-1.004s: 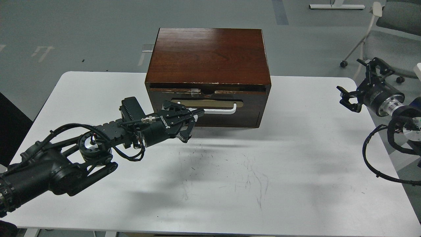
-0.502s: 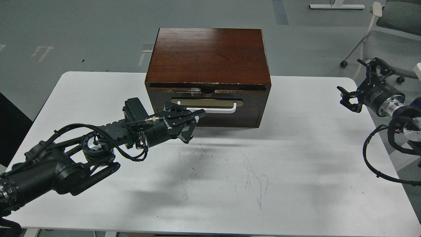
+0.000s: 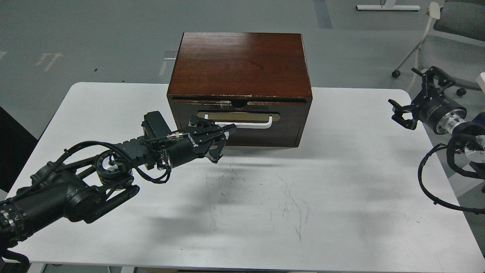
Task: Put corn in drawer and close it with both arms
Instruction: 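Keep pressing the drawer front with the left gripper until flush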
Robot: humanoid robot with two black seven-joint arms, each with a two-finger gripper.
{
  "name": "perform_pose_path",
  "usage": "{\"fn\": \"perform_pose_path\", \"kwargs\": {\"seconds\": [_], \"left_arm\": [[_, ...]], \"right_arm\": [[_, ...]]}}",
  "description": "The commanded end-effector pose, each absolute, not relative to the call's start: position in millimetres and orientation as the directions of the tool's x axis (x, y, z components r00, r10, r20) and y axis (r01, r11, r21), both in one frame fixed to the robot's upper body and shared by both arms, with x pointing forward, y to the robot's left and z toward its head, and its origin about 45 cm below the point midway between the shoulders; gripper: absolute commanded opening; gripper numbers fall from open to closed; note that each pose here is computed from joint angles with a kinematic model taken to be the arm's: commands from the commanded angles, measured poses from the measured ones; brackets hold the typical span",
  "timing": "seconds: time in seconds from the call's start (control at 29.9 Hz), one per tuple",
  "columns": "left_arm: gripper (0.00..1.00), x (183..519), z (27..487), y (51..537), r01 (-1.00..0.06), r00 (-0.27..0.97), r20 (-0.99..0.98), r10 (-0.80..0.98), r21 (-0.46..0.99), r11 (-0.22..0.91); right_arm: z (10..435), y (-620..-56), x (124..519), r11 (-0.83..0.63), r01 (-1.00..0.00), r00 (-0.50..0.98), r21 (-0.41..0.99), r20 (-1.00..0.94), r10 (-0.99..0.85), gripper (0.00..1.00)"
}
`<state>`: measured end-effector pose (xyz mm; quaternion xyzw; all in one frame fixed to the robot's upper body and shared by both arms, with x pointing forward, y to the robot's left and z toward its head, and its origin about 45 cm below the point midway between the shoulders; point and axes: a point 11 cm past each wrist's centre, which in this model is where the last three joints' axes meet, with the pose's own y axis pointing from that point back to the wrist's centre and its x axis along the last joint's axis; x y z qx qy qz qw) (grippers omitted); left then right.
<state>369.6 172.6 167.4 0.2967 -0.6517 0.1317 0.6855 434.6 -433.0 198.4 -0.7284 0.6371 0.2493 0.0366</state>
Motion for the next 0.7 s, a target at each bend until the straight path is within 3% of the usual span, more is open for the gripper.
{"fn": "perform_pose_path", "kwargs": {"seconds": [0.0,0.67], "left_arm": [[0.0,370.8,167.5,168.1,-0.566,0.114,0.973,-0.2,0.229,0.792],[0.0,373.8,166.3,166.0,-0.57,0.107,0.975,-0.195,0.221,0.791]], "right_arm": [[197.9,-432.2,434.7,-0.187,-0.946,0.065,0.266,-0.409,-0.91,1.0],[198.1,-432.3,434.8,-0.186,-0.946,0.065,0.264,-0.411,-0.91,1.0]]}}
